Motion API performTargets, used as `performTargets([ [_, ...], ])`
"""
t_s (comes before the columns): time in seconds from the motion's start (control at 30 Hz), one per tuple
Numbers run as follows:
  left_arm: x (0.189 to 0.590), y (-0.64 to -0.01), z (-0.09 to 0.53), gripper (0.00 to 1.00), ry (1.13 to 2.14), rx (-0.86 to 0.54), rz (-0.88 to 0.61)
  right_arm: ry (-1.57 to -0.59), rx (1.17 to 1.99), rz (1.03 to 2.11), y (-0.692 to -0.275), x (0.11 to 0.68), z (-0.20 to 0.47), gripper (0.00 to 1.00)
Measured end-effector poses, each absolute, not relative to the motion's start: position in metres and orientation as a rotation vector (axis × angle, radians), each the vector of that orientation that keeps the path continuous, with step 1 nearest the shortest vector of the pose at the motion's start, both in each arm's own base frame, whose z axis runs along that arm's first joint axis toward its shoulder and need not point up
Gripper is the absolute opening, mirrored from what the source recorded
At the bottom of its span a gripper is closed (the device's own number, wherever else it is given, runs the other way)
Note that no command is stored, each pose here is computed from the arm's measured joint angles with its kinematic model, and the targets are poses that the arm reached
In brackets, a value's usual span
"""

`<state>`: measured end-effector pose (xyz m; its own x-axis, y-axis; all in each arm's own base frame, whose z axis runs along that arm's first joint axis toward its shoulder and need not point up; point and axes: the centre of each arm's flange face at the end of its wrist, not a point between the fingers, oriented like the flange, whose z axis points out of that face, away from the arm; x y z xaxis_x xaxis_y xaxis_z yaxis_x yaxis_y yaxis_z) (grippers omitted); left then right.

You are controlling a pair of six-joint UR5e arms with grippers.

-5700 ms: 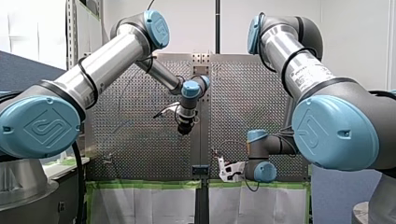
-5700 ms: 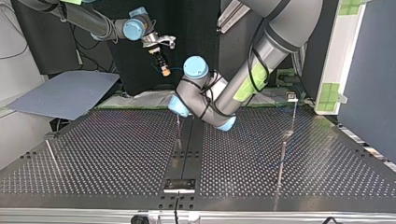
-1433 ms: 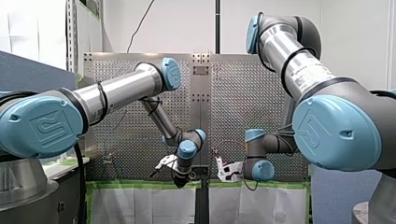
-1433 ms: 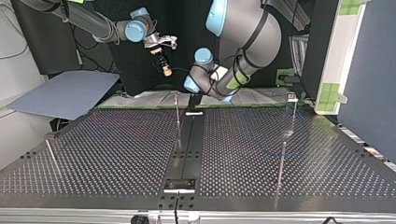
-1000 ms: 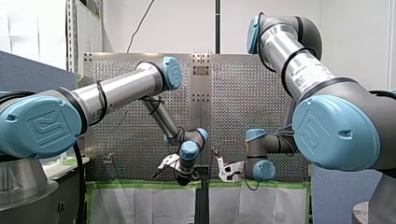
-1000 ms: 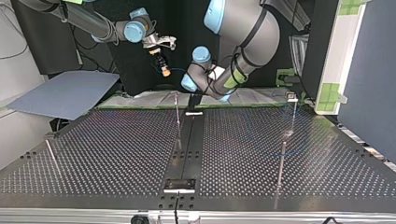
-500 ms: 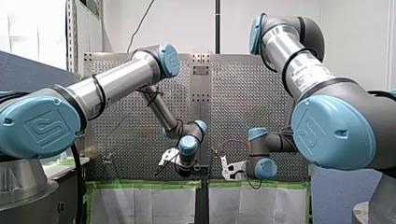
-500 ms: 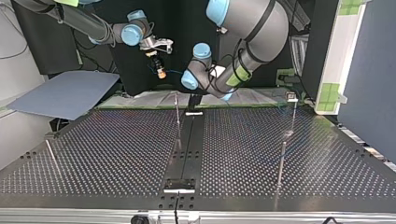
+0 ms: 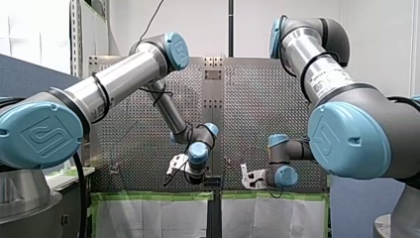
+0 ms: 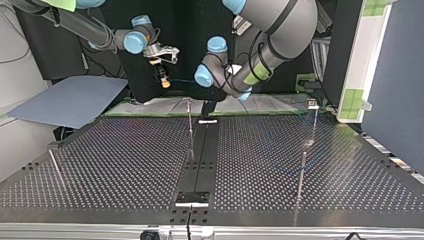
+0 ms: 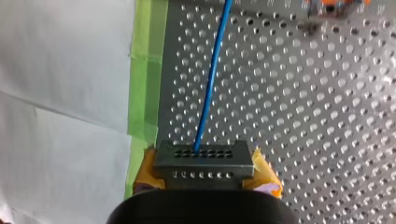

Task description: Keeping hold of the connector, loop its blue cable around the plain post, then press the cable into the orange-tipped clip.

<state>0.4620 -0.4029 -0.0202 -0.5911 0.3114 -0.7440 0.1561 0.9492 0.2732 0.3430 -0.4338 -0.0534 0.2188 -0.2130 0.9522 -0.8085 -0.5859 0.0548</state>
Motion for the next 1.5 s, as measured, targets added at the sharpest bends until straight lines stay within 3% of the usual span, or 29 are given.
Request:
performTargets([
  [0.7,0.432,-0.450,-0.008,0.00,2.023,0.220,0.135,-1.012,1.849,1.376,-0.464,0.315,-0.050,0.00],
  [1.5,0.462,-0.477,0.016,0.00,1.906,0.144,0.044,-1.028,1.802,1.377,-0.493,0.303,-0.041,0.00],
])
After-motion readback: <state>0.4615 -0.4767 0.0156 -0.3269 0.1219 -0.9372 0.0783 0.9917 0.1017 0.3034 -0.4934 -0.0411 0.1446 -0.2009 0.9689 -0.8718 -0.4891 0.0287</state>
